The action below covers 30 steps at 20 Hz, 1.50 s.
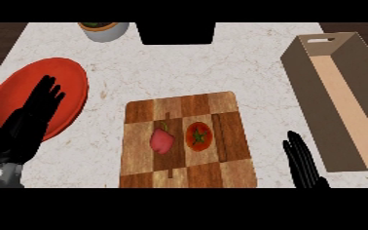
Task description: Pick the tomato from the cutting board and place it in the cardboard box
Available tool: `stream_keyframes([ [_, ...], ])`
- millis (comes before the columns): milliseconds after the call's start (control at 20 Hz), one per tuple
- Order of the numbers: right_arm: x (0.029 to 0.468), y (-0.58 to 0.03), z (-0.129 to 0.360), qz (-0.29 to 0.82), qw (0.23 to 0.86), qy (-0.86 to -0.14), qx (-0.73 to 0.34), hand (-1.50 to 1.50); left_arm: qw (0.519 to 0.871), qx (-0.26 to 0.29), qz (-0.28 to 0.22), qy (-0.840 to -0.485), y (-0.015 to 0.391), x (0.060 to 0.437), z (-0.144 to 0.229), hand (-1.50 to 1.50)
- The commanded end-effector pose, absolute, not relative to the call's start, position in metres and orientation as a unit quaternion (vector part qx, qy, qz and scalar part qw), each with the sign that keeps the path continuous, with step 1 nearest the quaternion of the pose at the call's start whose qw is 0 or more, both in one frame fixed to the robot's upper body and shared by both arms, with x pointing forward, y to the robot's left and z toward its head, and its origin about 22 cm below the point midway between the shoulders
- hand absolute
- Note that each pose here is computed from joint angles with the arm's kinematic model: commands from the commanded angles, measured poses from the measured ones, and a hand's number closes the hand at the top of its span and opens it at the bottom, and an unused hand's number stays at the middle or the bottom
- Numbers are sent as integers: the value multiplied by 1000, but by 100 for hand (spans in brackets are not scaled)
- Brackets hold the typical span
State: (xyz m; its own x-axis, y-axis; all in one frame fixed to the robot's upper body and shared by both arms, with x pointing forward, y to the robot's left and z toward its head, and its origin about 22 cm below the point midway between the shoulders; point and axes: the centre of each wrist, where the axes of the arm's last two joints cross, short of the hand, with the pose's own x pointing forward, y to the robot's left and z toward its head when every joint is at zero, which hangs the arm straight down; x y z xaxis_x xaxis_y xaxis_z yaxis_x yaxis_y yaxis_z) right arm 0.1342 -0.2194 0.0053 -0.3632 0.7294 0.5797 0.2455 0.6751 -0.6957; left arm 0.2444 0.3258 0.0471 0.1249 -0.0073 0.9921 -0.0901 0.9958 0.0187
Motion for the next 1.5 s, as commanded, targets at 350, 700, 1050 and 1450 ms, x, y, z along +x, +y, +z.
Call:
stream_keyframes([
  [350, 128, -180, 36, 377, 583, -611, -381, -150, 748, 28, 21, -662, 318, 246, 50, 0],
  [700, 146, -107, 91, 409, 634, -534, -383, -150, 752, 12, 11, -659, 319, 246, 53, 0],
  [1050, 154, -65, 114, 435, 653, -488, -382, -150, 747, 18, 22, -664, 319, 254, 55, 0],
  [1450, 184, -48, 94, 430, 650, -500, -379, -150, 751, 20, 23, -659, 312, 241, 47, 0],
])
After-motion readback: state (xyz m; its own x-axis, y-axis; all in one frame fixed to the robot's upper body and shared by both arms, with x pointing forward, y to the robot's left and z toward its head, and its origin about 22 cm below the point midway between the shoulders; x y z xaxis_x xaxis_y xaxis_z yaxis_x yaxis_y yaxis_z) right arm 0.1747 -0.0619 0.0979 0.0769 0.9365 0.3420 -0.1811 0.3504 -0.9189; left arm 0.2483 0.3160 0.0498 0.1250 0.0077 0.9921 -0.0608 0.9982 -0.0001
